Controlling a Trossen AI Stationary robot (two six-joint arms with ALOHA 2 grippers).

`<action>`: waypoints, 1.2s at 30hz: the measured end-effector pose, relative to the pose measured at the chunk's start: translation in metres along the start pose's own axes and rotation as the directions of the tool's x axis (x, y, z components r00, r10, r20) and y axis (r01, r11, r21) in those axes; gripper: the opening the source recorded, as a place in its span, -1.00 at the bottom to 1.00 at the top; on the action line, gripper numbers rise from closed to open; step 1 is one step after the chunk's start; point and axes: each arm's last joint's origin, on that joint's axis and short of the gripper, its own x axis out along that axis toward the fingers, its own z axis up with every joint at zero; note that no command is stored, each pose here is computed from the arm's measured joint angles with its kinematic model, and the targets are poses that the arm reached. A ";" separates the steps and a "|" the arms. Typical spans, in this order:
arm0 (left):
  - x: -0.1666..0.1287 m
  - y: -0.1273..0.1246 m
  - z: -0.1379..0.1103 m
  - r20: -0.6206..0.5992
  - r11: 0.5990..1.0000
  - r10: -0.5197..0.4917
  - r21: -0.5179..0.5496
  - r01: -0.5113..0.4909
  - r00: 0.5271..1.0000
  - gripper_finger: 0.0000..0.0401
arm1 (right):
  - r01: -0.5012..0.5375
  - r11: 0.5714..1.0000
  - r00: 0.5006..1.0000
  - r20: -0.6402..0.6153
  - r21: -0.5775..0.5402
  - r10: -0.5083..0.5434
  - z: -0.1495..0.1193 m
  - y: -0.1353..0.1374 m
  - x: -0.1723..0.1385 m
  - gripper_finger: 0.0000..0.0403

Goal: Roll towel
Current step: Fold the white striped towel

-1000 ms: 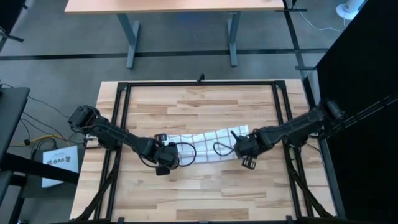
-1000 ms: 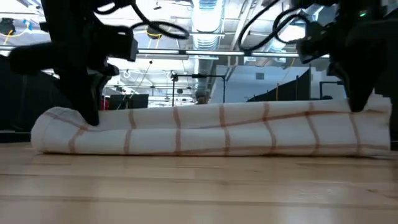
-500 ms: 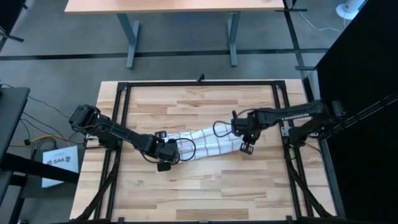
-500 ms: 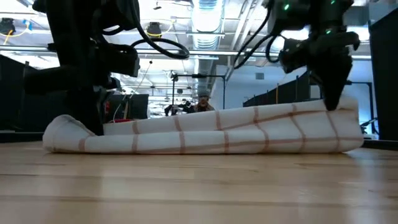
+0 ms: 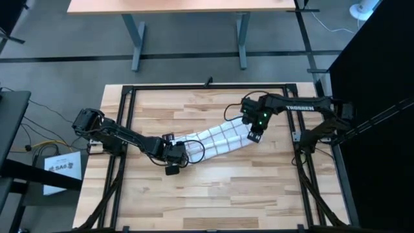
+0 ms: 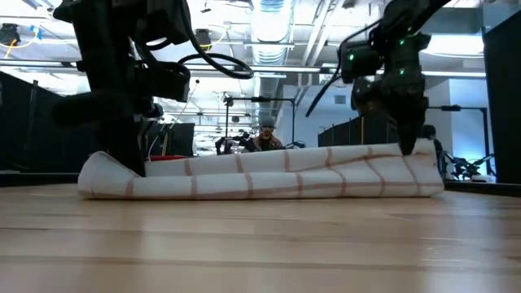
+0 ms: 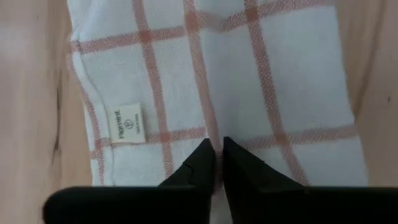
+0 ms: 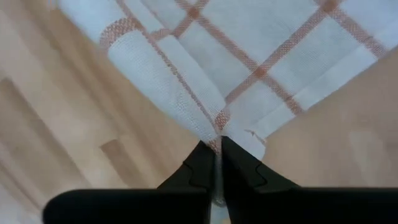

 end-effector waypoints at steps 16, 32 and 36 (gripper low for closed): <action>-0.026 -0.002 0.021 0.018 0.999 -0.034 -0.007 0.034 0.999 -0.50 | 0.251 0.958 0.963 0.137 -0.138 -0.232 0.003 -0.002 -0.017 -0.17; -0.004 -0.009 0.006 0.007 0.994 -0.110 0.014 0.110 0.994 -0.49 | 0.226 0.903 0.951 0.283 -0.365 -0.124 -0.041 0.032 0.038 -0.16; 0.003 -0.018 -0.012 -0.047 0.991 -0.130 0.011 0.131 0.990 -0.49 | 0.190 0.924 0.974 0.186 -0.331 -0.133 -0.050 0.023 0.054 -0.17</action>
